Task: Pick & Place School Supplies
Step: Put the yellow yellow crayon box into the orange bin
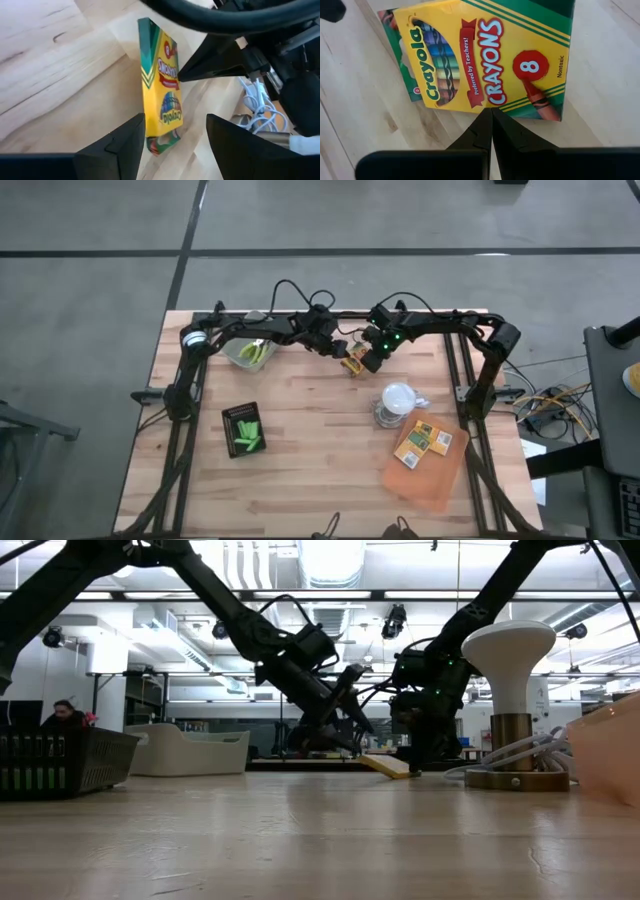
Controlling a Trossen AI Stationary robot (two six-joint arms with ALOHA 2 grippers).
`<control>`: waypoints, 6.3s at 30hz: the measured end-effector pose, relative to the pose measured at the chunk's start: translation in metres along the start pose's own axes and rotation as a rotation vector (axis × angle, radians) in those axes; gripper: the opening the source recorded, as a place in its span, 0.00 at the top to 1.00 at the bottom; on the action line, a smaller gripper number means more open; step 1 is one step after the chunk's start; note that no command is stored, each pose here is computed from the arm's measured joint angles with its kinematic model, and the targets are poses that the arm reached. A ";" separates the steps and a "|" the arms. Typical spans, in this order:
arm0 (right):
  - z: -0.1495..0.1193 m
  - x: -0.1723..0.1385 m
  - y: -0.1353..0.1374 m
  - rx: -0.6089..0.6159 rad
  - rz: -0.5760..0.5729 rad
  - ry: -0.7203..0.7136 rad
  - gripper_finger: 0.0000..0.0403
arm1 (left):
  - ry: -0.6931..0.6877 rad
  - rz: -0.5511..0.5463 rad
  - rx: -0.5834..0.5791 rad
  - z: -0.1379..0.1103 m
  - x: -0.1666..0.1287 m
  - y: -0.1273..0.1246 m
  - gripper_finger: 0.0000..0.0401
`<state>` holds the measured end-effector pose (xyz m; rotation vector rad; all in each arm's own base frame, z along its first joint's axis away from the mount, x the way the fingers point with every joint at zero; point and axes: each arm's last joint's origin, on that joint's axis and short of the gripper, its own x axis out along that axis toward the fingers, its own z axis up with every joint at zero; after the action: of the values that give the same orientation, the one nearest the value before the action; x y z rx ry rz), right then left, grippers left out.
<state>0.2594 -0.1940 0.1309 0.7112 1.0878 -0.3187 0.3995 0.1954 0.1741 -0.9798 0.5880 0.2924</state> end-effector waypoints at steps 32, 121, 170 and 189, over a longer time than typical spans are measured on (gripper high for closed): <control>0.000 0.000 0.000 -0.016 -0.001 -0.002 0.98 | -0.078 0.097 0.304 -0.009 0.015 -0.001 0.46; -0.004 -0.001 0.022 -0.154 0.004 0.019 0.98 | -0.067 0.089 0.280 -0.044 0.036 -0.036 0.88; -0.041 -0.202 0.040 -0.057 -0.490 -0.653 0.98 | -0.439 0.061 0.577 0.043 -0.065 -0.155 0.89; -0.074 -0.242 0.052 -0.102 -0.529 -0.792 0.98 | -0.071 -0.149 0.709 0.012 -0.127 -0.195 0.89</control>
<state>0.1287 -0.1304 0.3450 0.1454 0.5025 -0.9036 0.3958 0.1046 0.3887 -0.3229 0.4963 -0.0236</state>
